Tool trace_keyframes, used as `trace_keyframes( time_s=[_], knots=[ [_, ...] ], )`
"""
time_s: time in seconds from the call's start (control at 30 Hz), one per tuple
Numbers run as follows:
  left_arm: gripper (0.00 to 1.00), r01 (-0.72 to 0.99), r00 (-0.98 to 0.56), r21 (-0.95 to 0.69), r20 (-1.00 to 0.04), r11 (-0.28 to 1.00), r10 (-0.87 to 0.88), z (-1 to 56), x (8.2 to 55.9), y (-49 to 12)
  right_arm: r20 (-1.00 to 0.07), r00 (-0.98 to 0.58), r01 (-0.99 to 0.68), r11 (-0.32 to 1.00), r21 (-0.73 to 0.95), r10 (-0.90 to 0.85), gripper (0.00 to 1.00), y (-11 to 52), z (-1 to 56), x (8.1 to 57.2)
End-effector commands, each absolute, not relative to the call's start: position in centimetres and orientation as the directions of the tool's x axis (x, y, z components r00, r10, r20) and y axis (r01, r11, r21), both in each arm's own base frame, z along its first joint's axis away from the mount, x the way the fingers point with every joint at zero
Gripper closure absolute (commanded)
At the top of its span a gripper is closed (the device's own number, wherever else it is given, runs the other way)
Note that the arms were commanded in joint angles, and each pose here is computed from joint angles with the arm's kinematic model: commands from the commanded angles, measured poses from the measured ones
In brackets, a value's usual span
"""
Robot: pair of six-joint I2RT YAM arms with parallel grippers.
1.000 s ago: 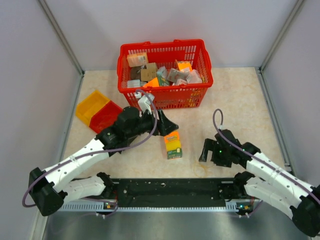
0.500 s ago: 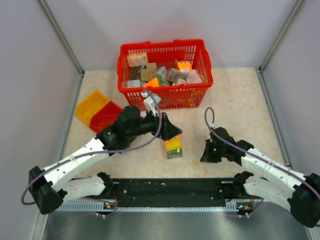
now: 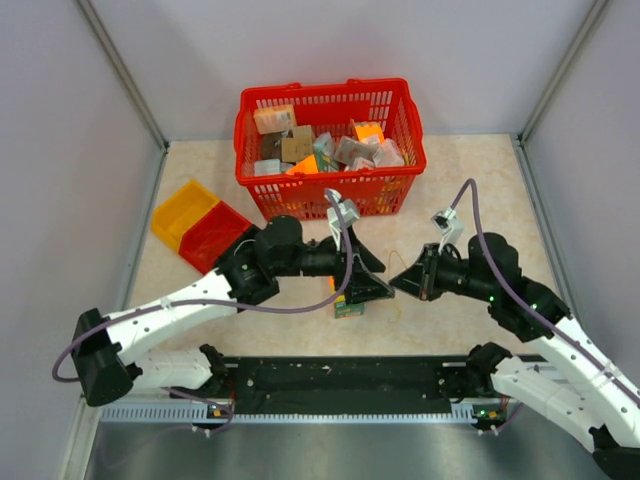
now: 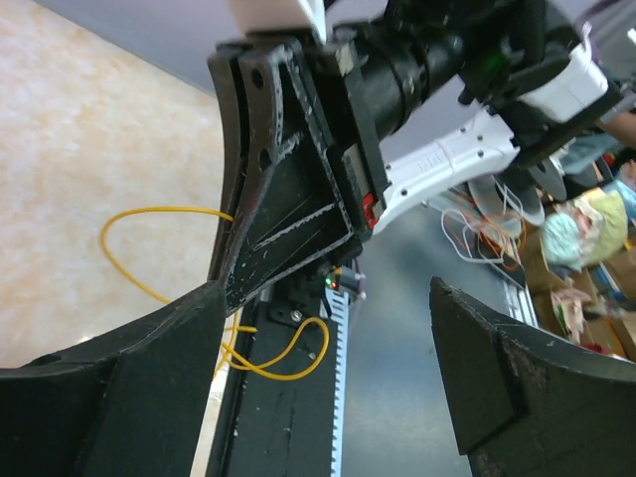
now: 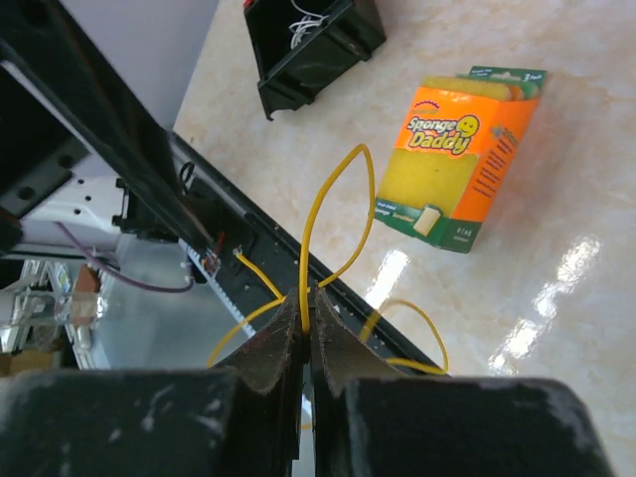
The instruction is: Untangle the cables
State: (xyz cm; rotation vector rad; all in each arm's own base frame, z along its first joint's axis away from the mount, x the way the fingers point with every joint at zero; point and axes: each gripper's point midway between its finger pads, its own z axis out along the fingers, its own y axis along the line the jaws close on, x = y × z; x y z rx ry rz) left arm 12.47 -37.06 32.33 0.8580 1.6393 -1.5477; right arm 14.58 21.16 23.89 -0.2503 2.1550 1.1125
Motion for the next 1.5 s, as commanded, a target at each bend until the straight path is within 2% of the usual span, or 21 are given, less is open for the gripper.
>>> trace_keyframes(
  time_s=[0.0,0.13,0.37,0.47,0.6,0.77,1.0,1.07,1.23,1.3,1.33,1.37,1.4,1.47],
  knots=[
    [0.14,0.868,-0.493,-0.495,-0.869,-0.040,0.038,32.7,10.8,-39.3,-0.704,-0.695,-0.562,0.502,0.657,0.144,1.00,22.0,28.6,13.2],
    [0.19,0.858,-0.502,-0.509,-0.859,-0.065,0.099,31.6,9.9,-40.5,-0.713,-0.677,-0.579,0.464,0.670,0.184,1.00,21.9,30.7,12.7],
    [0.34,0.850,-0.511,-0.526,-0.837,-0.029,0.193,29.4,9.6,-41.6,-0.713,-0.673,-0.592,0.433,0.680,0.198,1.00,22.0,31.6,12.3],
    [0.35,0.859,-0.506,-0.512,-0.840,0.025,0.198,29.2,10.3,-41.3,-0.713,-0.670,-0.586,0.441,0.680,0.208,1.00,21.8,31.5,12.4],
    [0.31,0.885,-0.465,-0.459,-0.876,0.080,0.130,30.4,11.0,-39.9,-0.721,-0.657,-0.580,0.462,0.671,0.221,1.00,21.5,31.2,12.7],
    [0.15,0.896,-0.404,-0.399,-0.915,0.194,-0.014,32.3,12.8,-37.7,-0.710,-0.675,-0.576,0.458,0.677,0.200,1.00,21.8,30.4,12.6],
    [0.15,0.861,-0.457,-0.412,-0.884,0.298,0.097,29.8,14.3,-38.5,-0.723,-0.660,-0.593,0.448,0.669,0.205,1.00,21.7,31.4,12.5],
    [0.20,0.860,-0.474,-0.424,-0.869,0.284,0.140,28.6,14.0,-39.1,-0.733,-0.642,-0.599,0.450,0.662,0.224,1.00,21.4,32.0,12.5],
    [0.39,0.859,-0.510,-0.487,-0.840,0.157,0.185,27.9,11.8,-40.1,-0.746,-0.612,-0.598,0.464,0.654,0.262,1.00,20.7,32.6,12.6],
    [0.55,0.861,-0.506,-0.483,-0.844,0.157,0.177,28.2,11.8,-40.1,-0.744,-0.615,-0.596,0.465,0.655,0.259,1.00,20.7,32.3,12.6],
    [0.70,0.867,-0.494,-0.468,-0.853,0.172,0.167,28.5,12.2,-40.0,-0.742,-0.619,-0.594,0.465,0.657,0.258,1.00,20.7,32.2,12.5],
    [0.89,0.873,-0.478,-0.448,-0.864,0.192,0.160,28.7,12.6,-39.8,-0.740,-0.623,-0.592,0.466,0.657,0.252,1.00,20.8,32.0,12.6],
    [1.00,0.870,-0.469,-0.428,-0.871,0.244,0.148,28.7,13.4,-39.4,-0.739,-0.626,-0.589,0.472,0.656,0.247,0.90,20.8,31.7,12.7],
    [1.00,0.843,-0.454,-0.381,-0.882,0.381,0.122,28.5,15.7,-38.1,-0.735,-0.633,-0.574,0.489,0.657,0.245,0.59,20.8,31.0,13.0]
  ],
)
